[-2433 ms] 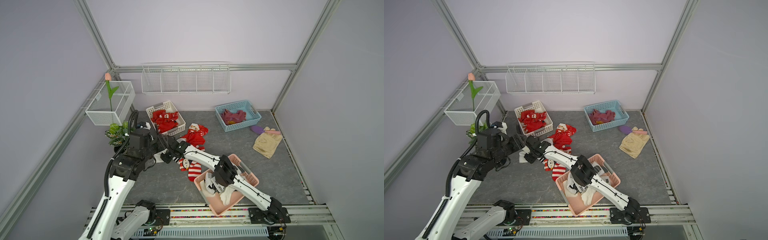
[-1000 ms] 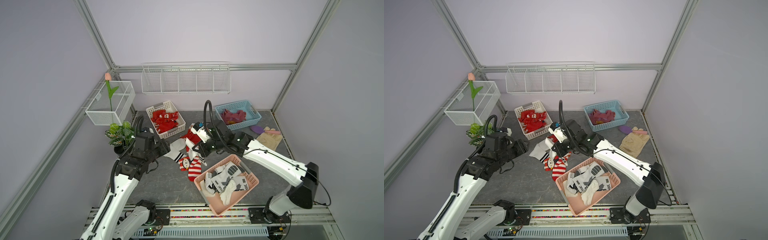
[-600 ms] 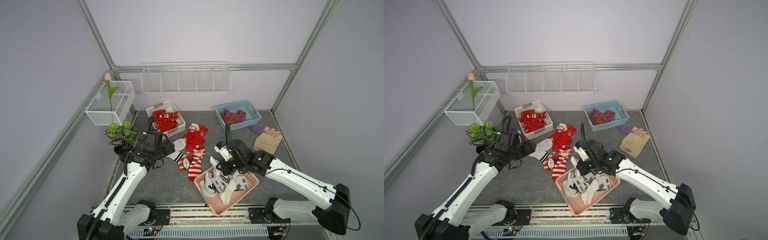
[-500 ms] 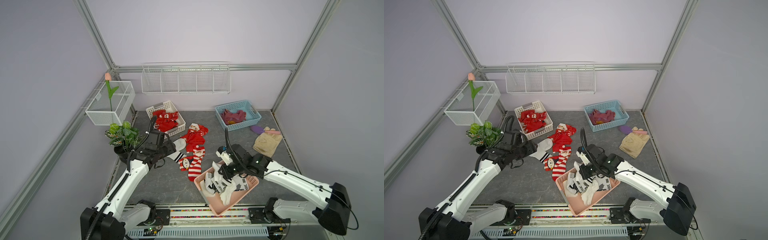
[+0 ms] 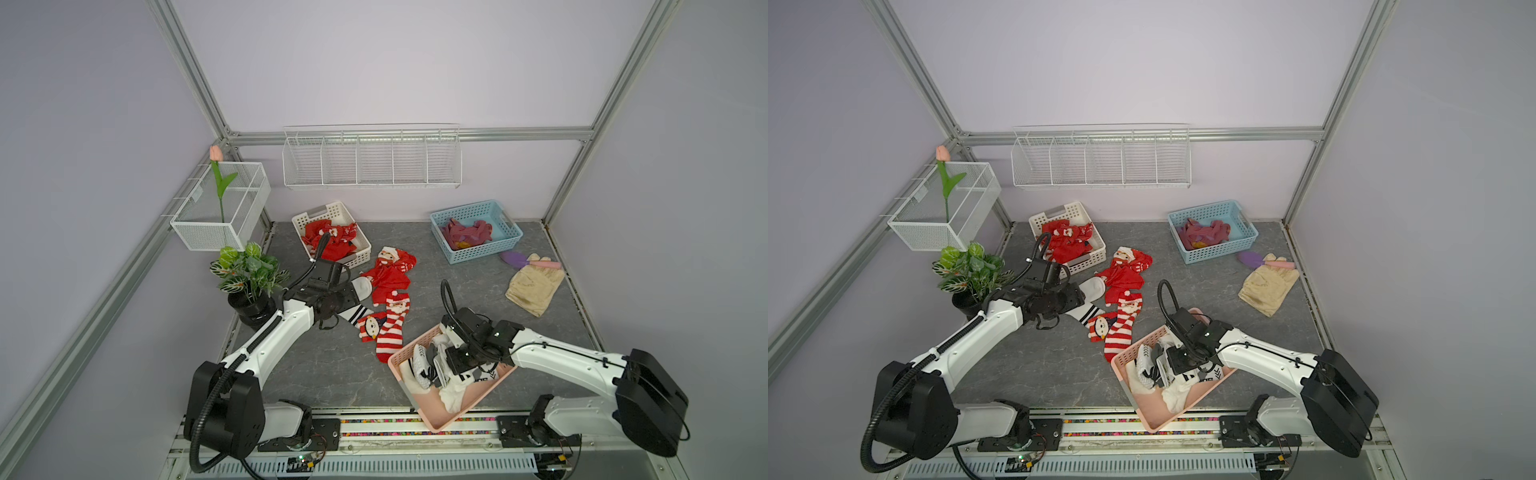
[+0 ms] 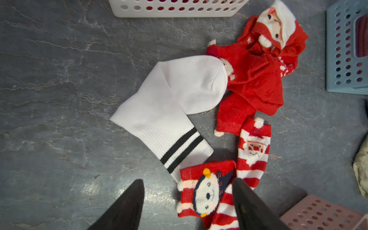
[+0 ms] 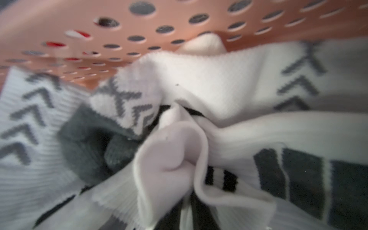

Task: Sort the socks into the basket by color
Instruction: Place the sock in the bin, then pick up the sock from the center of the board.

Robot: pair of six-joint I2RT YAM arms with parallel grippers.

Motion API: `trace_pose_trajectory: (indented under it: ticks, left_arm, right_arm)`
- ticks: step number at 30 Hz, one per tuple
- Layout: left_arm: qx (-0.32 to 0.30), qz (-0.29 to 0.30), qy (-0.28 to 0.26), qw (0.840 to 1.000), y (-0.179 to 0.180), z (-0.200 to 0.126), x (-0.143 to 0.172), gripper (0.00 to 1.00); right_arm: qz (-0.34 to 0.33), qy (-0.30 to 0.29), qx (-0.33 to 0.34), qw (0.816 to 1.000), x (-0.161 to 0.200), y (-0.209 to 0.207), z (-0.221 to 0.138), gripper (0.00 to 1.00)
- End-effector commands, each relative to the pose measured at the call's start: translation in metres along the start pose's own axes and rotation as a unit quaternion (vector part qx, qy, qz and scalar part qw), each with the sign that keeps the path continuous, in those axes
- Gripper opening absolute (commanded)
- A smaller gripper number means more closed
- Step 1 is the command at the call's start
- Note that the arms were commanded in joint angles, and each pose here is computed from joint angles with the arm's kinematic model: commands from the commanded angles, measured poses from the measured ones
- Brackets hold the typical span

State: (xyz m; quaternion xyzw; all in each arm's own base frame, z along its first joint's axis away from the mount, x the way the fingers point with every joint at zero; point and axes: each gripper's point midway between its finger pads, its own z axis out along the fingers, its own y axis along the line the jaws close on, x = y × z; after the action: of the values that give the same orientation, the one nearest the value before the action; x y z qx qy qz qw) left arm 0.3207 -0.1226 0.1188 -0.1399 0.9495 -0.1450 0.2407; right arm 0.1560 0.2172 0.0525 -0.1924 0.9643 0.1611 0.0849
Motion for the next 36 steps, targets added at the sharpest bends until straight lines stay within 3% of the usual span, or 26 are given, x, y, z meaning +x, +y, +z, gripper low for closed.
trace_pose_trajectory:
  ticks: [1, 5, 8, 9, 12, 20, 21, 27, 36]
  left_arm:
    - [-0.012, 0.009, -0.005, 1.000, 0.000, 0.013, -0.007, 0.66]
    - [-0.029, 0.013, 0.005, 0.999, 0.002, 0.028, -0.009, 0.68]
    - [-0.044, 0.015, 0.008, 0.999, 0.003, 0.038, -0.014, 0.71]
    - [-0.049, 0.015, 0.009, 0.999, 0.003, 0.041, -0.015, 0.72]
    - [-0.062, 0.016, 0.007, 0.998, 0.003, 0.051, -0.022, 0.75]
    - [-0.095, 0.019, 0.001, 0.995, 0.000, 0.081, -0.044, 0.85]
    - [-0.103, 0.017, 0.000, 0.994, 0.002, 0.085, -0.047, 1.00]
    - [-0.132, 0.018, 0.013, 0.991, 0.005, 0.108, -0.053, 0.99]
    - [-0.166, 0.011, 0.057, 0.984, 0.025, 0.135, -0.025, 0.99]
  right_arm:
    - [0.001, -0.012, 0.015, 1.000, -0.008, -0.002, -0.016, 0.33]
    - [-0.015, -0.034, 0.009, 0.999, -0.017, 0.006, -0.044, 0.75]
    - [-0.027, -0.063, 0.004, 0.998, -0.030, 0.014, -0.073, 0.97]
    - [-0.031, -0.071, 0.002, 0.997, -0.033, 0.016, -0.081, 0.99]
    - [-0.038, -0.093, -0.001, 0.995, -0.044, 0.022, -0.100, 0.89]
    - [-0.035, -0.107, -0.016, 0.993, -0.060, 0.029, -0.105, 0.89]
    - [-0.034, -0.108, -0.018, 0.993, -0.061, 0.030, -0.105, 0.89]
    - [-0.027, -0.112, -0.028, 0.993, -0.066, 0.029, -0.104, 0.89]
    - [-0.016, -0.116, -0.038, 0.992, -0.066, 0.021, -0.107, 0.89]
